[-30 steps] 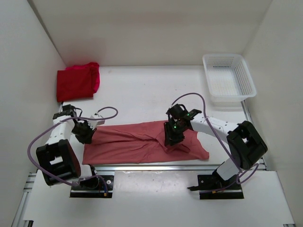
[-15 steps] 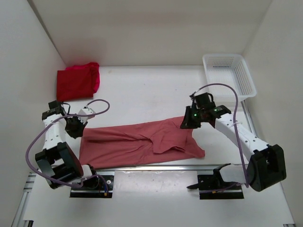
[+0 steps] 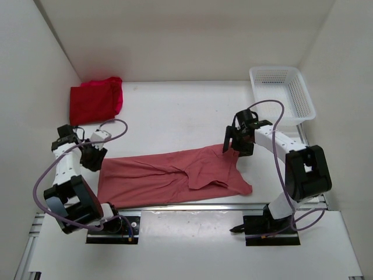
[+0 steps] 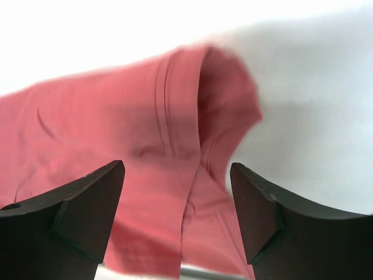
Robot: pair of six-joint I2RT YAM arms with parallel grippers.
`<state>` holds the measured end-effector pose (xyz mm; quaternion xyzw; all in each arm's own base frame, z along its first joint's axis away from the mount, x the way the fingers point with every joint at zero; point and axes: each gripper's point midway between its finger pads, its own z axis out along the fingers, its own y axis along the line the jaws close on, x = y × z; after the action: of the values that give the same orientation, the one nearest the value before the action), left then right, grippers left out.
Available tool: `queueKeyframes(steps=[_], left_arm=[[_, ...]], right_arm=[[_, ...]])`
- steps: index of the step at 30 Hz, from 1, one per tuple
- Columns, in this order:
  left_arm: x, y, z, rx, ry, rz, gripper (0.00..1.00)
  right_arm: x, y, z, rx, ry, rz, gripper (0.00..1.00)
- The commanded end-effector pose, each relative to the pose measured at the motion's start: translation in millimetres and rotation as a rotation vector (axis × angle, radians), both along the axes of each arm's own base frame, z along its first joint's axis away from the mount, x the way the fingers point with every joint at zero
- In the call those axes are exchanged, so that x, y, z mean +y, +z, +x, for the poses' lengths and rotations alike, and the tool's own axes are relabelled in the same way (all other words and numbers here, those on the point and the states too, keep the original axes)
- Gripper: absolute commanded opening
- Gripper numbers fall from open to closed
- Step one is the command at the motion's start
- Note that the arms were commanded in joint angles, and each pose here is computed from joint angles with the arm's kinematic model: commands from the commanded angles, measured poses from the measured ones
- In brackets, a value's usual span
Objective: Fold and stack the t-shirts
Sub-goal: Rotate the tshirt 90 degrees
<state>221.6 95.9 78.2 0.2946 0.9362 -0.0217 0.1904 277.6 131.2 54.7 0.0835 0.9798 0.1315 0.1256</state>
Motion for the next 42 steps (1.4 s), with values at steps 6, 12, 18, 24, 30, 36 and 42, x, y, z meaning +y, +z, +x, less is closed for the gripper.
queueKeyframes(steps=[6,12,18,24,30,36,42], left_arm=[[-23,3,66,-0.189,0.139,0.027,0.6],[-11,-11,57,-0.152,0.21,0.007,0.6],[4,-10,49,-0.122,0.221,0.047,0.6],[17,-7,45,-0.089,0.272,0.056,0.6],[20,-1,55,-0.08,0.28,0.062,0.59],[0,-6,47,-0.036,0.257,0.002,0.59],[-14,-26,27,0.024,0.218,0.014,0.58]], right_arm=[[-5,-18,30,0.036,0.026,-0.069,0.72],[15,-32,41,0.066,0.128,-0.065,0.01],[37,-27,109,-0.018,0.196,-0.035,0.0],[65,8,228,-0.196,0.292,-0.177,0.17],[68,73,281,-0.436,0.273,-0.171,0.73],[25,110,240,-0.406,0.23,-0.237,0.76],[22,75,169,-0.291,0.19,-0.116,0.7]])
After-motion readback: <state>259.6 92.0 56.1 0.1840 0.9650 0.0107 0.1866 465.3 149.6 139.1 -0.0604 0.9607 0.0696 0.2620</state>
